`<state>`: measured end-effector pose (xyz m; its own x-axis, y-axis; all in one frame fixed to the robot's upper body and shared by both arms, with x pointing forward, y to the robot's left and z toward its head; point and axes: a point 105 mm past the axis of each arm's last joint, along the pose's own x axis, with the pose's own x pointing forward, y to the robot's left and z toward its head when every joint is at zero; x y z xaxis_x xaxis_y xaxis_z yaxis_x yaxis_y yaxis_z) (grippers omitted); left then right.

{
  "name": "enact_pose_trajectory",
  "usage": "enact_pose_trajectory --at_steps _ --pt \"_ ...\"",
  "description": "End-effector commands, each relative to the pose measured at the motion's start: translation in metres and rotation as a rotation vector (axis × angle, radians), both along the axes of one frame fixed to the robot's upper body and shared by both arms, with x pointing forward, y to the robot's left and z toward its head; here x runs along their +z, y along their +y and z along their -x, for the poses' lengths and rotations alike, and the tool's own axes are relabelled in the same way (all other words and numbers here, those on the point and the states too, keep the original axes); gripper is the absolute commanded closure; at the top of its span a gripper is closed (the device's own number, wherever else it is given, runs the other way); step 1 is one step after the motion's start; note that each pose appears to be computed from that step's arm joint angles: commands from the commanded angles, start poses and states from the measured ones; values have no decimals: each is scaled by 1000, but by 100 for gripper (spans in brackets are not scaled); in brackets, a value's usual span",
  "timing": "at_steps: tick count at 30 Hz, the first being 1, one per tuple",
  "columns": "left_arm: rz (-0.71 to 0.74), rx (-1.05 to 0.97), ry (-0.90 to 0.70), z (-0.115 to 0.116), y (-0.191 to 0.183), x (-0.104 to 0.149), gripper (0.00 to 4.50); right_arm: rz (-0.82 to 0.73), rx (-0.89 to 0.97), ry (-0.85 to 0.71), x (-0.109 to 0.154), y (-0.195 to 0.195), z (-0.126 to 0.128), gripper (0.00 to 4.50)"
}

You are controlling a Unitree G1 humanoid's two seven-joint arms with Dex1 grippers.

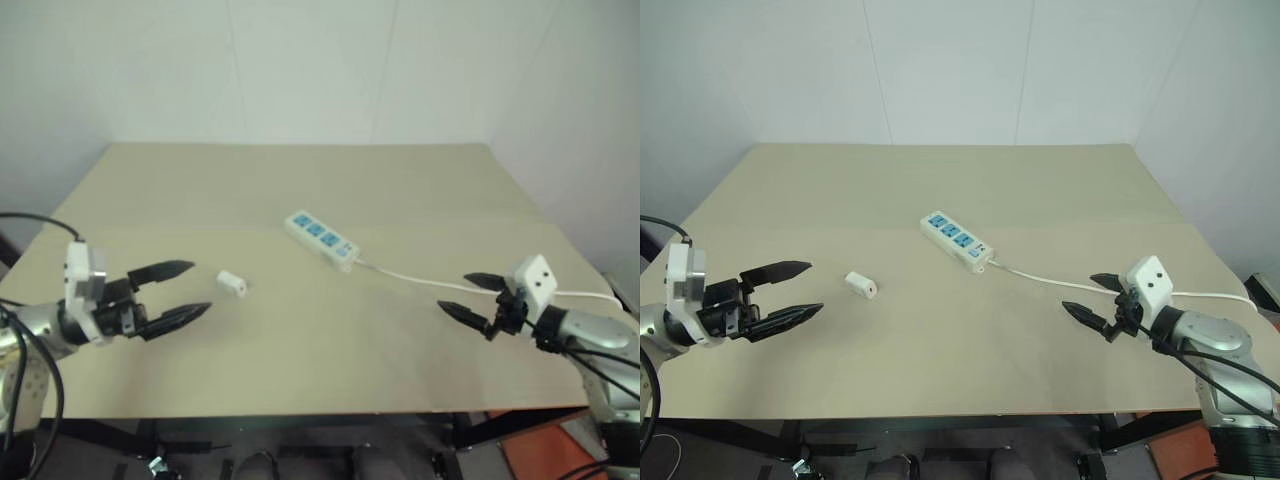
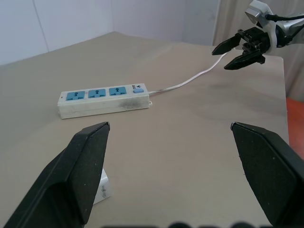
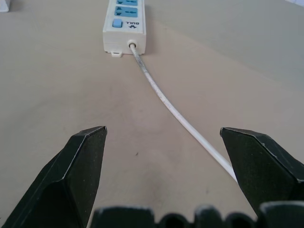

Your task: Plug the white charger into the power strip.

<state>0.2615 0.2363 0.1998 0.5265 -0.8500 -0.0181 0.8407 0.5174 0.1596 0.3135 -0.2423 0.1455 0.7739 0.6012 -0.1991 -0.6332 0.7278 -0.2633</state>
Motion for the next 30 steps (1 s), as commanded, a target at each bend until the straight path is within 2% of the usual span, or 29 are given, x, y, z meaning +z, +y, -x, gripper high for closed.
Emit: enact_pose_trajectory --at_steps 1,6,9,17,21,30 --pt "-13 22 -43 2 5 10 4 -1 7 -79 20 -5 1 0" --pt "-27 30 -37 -1 7 9 4 -4 24 -94 23 -3 1 0" --pt "-31 38 -40 -3 8 8 4 -25 32 -98 24 4 -7 0" --pt "-50 55 -39 -13 6 4 4 -38 146 -107 15 65 -63 0" --pt "-58 49 -55 -15 4 6 4 -48 147 -94 6 93 -93 0" --pt "-69 51 -57 -12 -1 0 4 -133 151 -62 1 139 -120 0"
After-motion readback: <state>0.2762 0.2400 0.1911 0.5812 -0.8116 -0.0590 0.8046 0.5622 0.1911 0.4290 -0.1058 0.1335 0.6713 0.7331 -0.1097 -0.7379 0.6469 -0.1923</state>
